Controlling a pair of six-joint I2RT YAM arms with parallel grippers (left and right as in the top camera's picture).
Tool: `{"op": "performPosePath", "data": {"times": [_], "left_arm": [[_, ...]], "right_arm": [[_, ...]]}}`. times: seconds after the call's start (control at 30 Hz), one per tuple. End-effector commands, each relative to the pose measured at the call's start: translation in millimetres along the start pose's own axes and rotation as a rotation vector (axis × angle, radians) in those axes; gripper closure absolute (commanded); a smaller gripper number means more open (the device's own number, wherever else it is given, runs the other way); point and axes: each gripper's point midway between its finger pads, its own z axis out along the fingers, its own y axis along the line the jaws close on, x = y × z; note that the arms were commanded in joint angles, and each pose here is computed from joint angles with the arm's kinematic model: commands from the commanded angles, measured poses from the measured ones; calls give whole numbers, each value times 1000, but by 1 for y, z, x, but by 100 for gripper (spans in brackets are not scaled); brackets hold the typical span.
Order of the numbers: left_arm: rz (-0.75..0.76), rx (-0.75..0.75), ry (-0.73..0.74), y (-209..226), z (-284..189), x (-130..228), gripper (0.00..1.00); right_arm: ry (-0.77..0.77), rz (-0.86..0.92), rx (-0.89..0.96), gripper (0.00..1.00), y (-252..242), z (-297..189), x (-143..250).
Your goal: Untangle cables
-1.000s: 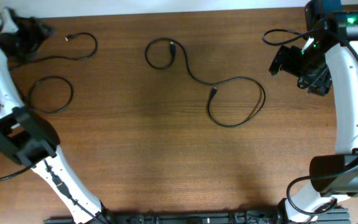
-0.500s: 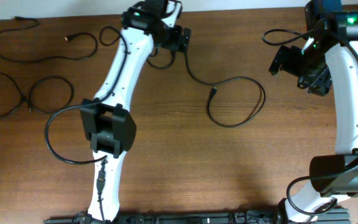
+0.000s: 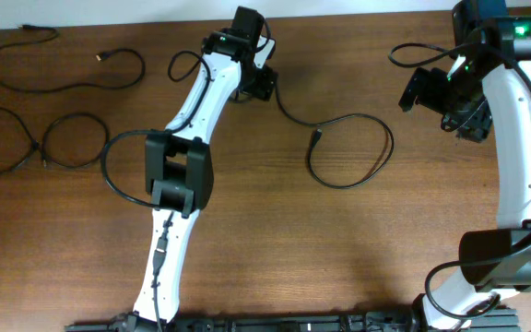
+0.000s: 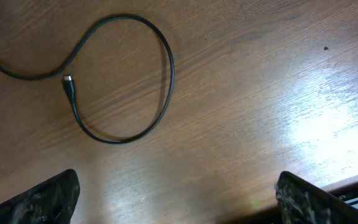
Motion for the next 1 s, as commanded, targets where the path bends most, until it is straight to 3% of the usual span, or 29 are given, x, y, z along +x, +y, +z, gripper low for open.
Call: {"op": "performPosePath", "data": {"times": [0.0,0.07,0.2,0.23,0.27,0.43,0.53,0.7,0.97], "left_arm": [[-3,17,49,4,27,14,38],[-11,15,50,9,28,15,41],[-14,15,59,10,27,17,78],[-15,15,62,10,27,18,97],[-15,15,60,10,27,18,100],[-80,18,-35,5,-44,-13,100],[-84,200,-53,-29,-90,-16,100],[-104,493,111,-93,-109,20,100],[26,535,217,-181,-107,48,100]], "right_arm": [[-17,3,-6,2,-1,-5,-1],[-17,3,-6,2,-1,-5,-1],[-17,3,-6,2,-1,-5,-1],[-17,3,-6,2,-1,-5,-1],[-17,3,-6,2,-1,-5,-1],[-17,4,-6,2,-1,-5,-1],[-17,4,-6,2,-1,-5,-1],[-17,3,-6,2,-1,-5,-1],[-17,3,-6,2,-1,-5,-1]]}}
